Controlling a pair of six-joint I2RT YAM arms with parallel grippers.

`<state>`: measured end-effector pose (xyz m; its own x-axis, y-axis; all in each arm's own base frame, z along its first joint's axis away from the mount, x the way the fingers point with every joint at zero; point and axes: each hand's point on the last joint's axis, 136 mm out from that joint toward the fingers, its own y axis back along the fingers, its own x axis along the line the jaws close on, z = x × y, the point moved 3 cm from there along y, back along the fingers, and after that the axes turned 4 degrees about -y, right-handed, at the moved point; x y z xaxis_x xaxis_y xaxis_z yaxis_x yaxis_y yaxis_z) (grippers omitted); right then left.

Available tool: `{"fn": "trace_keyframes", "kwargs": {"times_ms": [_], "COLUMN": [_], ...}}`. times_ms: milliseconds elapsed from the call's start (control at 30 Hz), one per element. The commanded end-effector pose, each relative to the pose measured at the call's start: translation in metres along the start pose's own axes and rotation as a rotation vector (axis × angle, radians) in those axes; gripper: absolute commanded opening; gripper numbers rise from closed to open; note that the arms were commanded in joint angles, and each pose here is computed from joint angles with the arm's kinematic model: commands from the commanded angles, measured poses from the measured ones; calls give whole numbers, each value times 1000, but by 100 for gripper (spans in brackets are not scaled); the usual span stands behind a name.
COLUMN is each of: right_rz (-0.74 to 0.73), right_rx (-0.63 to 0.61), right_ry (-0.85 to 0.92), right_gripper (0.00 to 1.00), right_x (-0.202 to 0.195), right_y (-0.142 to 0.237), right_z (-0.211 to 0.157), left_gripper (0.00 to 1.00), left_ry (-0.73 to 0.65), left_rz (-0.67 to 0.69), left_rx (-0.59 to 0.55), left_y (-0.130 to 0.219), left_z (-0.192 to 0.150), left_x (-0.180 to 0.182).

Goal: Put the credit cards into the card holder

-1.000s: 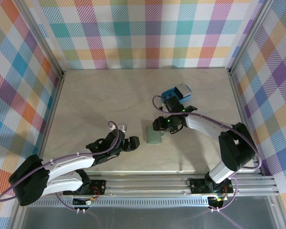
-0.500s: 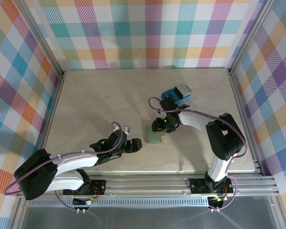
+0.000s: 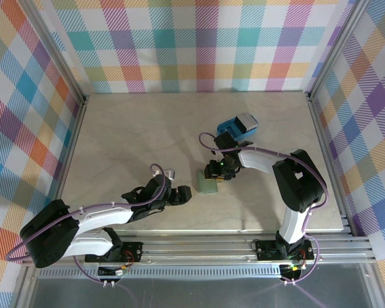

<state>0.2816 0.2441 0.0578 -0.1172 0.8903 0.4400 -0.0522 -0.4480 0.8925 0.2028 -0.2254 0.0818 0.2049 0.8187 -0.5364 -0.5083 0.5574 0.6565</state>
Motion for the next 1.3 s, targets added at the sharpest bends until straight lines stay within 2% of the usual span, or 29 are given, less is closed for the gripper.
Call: {"fn": "trace_keyframes", "kwargs": {"times_ms": [0, 867, 1167, 1267], "right_rz": [26, 168, 274, 299], "right_rx": [8, -23, -19, -23], "right_ry": [-1, 18, 11, 11], "right_gripper": [46, 37, 32, 30], "right_x": [2, 20, 34, 38], "right_y": [-4, 15, 20, 23], "right_z": [2, 1, -2, -2], "left_gripper": [74, 73, 72, 68], "left_ry": [13, 35, 44, 53], "left_rz": [-22, 1, 15, 39], "left_rx": [-18, 3, 1, 0], "left_y": [-1, -8, -8, -7], "left_z": [10, 9, 9, 10], "left_x": [-9, -6, -4, -1]}}
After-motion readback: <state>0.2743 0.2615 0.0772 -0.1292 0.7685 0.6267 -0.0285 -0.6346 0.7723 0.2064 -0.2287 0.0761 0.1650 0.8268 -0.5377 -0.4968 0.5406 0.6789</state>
